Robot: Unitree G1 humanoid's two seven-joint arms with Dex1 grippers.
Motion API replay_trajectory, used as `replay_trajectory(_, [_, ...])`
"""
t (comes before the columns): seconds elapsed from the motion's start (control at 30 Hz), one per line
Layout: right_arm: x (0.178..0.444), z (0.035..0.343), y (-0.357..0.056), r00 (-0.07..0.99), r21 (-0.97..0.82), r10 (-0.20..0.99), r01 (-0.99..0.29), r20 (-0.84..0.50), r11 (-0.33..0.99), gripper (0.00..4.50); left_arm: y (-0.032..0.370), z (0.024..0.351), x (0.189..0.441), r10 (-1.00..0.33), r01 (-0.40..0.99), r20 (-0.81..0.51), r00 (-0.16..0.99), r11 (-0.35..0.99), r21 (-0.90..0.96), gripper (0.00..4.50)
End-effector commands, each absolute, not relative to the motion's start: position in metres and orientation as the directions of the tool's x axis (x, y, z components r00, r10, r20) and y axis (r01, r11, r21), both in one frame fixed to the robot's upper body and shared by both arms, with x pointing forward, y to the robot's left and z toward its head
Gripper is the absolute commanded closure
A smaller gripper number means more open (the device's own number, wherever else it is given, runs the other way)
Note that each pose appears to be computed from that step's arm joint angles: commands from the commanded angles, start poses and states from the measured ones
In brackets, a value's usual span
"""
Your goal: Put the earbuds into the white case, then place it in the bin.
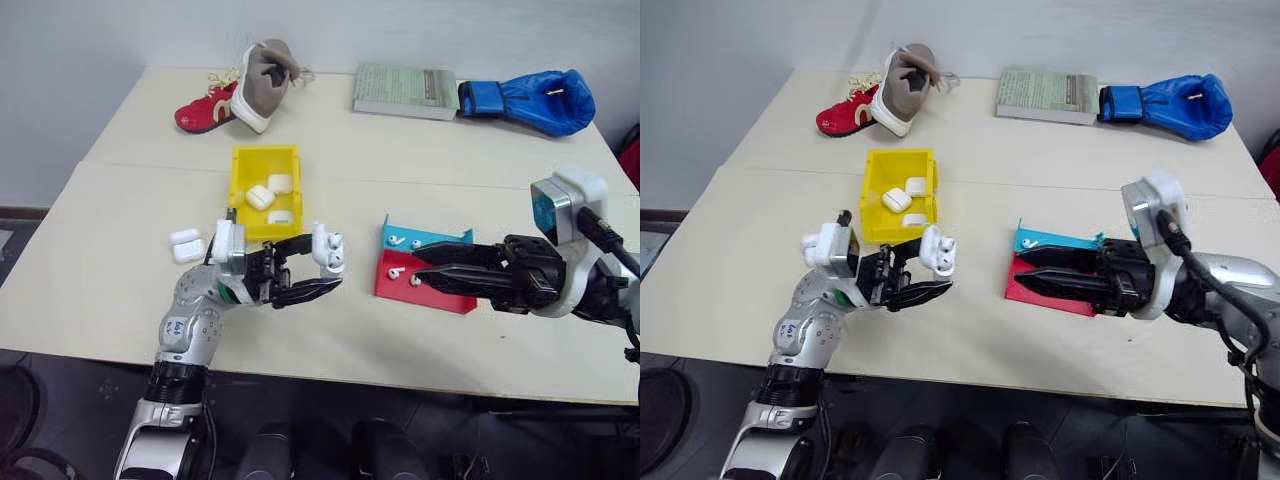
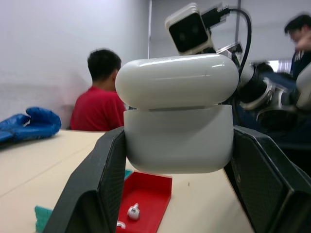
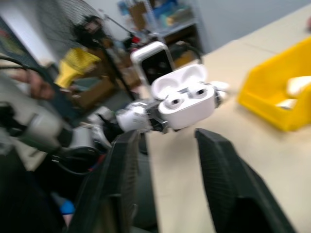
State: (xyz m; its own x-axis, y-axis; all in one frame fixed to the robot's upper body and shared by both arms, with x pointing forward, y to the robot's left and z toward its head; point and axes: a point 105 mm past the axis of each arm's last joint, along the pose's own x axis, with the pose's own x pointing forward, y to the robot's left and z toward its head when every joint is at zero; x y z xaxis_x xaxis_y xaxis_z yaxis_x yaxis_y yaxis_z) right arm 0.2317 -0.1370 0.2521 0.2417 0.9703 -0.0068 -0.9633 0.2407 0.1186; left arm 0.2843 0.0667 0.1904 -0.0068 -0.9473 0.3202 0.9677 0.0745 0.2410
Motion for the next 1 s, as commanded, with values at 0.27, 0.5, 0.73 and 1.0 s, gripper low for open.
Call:
replay_trajectory(0.27, [0.235, 0.249, -0.105, 0.241, -0.211, 0.965, -0.953, -0.102, 0.216, 4.46, 0.021, 0.174, 0.291, -0.998, 0.925, -0.052, -0.037, -0.053, 0.377, 1.73])
replay_trajectory(0.5, [0.244, 0.234, -0.087, 0.262, -0.271, 0.95, -0.939, -0.167, 0.211, 4.46, 0.013, 0.173, 0.289, -0.993, 0.916, -0.095, -0.064, -0.096, 0.39, 1.73])
replay_trajectory(0.73, [0.25, 0.211, -0.12, 0.344, -0.259, 0.896, -0.926, -0.281, 0.275, 4.46, 0.023, 0.176, 0.284, -0.996, 0.913, -0.063, -0.067, -0.087, 0.398, 1.73])
replay_trajectory(1.0, [0.234, 0.213, -0.155, 0.447, -0.218, 0.882, -0.885, -0.15, 0.411, 4.46, 0.047, 0.185, 0.288, -0.999, 0.948, 0.021, 0.031, 0.036, 0.317, 1.73])
